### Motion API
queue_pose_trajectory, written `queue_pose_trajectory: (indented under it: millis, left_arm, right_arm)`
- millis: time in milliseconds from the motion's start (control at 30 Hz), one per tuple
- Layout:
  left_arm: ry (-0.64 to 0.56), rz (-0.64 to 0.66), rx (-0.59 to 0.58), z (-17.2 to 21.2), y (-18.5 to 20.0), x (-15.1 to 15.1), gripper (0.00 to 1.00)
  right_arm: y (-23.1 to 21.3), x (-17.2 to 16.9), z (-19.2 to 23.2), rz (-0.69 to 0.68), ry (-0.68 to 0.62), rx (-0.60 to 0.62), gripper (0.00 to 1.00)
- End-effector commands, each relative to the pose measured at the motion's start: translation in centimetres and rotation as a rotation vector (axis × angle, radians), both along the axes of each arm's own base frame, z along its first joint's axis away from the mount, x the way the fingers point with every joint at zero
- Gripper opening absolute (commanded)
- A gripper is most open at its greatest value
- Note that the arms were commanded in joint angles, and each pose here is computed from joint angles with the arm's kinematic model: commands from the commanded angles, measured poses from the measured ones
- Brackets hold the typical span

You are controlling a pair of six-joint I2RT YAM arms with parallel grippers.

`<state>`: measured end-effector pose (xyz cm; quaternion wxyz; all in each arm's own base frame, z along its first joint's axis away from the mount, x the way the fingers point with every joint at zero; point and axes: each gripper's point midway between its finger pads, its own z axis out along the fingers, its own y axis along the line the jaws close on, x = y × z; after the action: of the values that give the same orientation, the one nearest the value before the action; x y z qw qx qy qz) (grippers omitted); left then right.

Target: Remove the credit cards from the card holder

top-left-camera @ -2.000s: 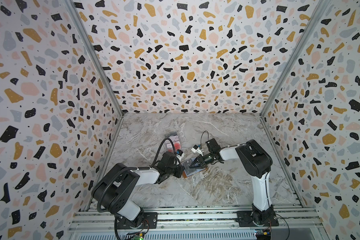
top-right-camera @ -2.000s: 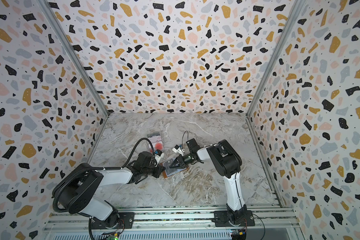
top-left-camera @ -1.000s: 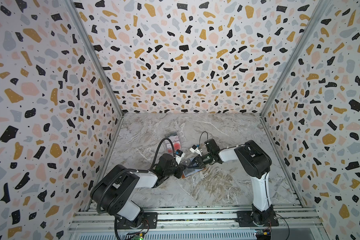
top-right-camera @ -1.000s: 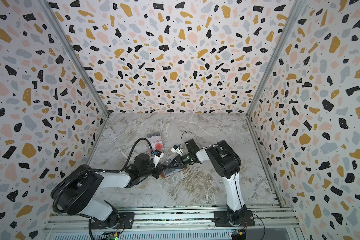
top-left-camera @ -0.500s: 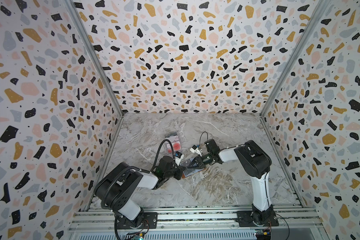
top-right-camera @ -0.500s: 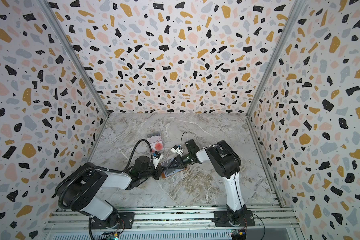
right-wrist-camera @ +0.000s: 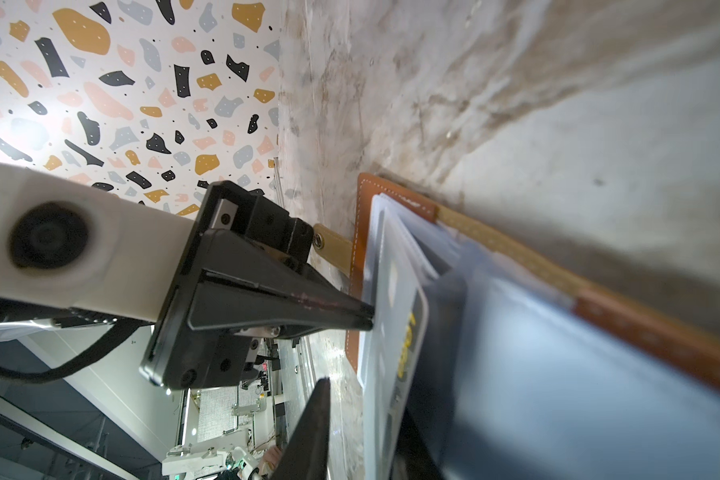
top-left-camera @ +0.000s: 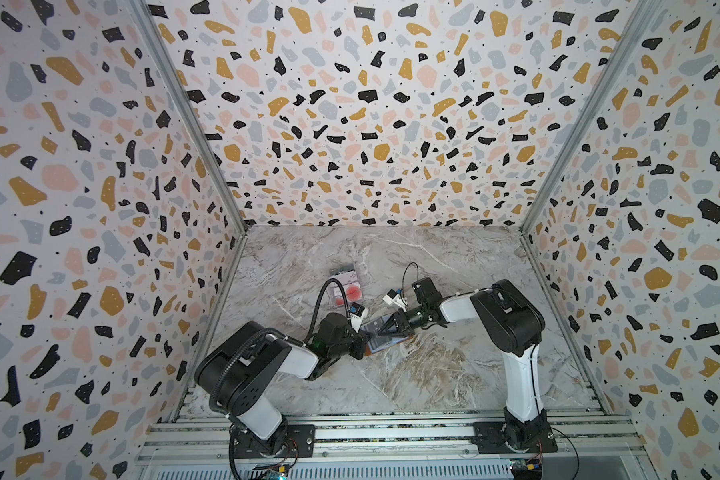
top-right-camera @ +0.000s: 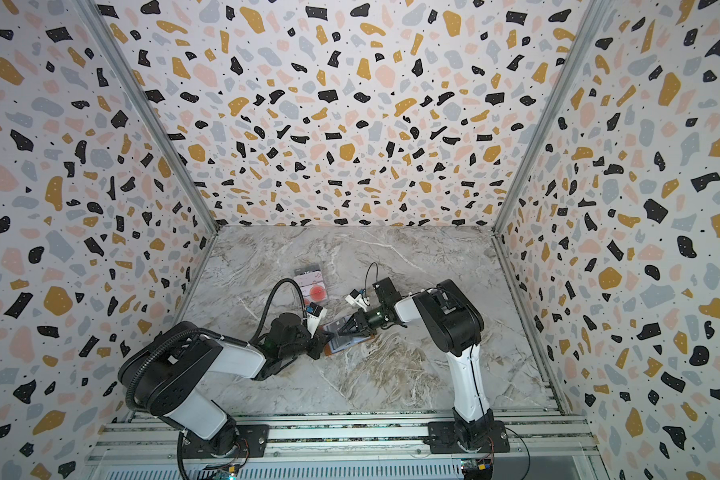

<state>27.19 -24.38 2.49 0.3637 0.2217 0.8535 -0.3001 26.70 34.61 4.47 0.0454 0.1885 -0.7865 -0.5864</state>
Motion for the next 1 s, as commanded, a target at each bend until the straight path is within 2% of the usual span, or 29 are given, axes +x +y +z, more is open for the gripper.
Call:
queue_pose_trajectory:
  millis: [0,533,733,833,967]
  left_arm:
    - [0.143,0.023,0.127,-4.3,2.0,-2.2,0.00]
    - [0.149,0.031,0.137,-4.5,2.1,-2.1,0.00]
    - [0.150,0.035,0.138,-4.5,2.1,-2.0,0.00]
    - [0.146,0.034,0.137,-4.3,2.0,-1.9,0.00]
    - [0.137,0.020,0.134,-4.0,1.8,-1.8,0.00]
  right_arm:
    - [-0.3,0.1,2.2,0.011,-0.041,0.042,0.22]
    - [-2.2,1.1,2.2,-0.039,-0.056,0.012,0.14]
    - [-3.1,1.7,2.4,-0.068,-0.070,-0.004,0.06]
    - [-3.9,2.0,2.2,-0.089,-0.091,-0.044,0.04]
    - [-5.6,2.9,1.9,-0.131,-0.156,-0.155,0.01]
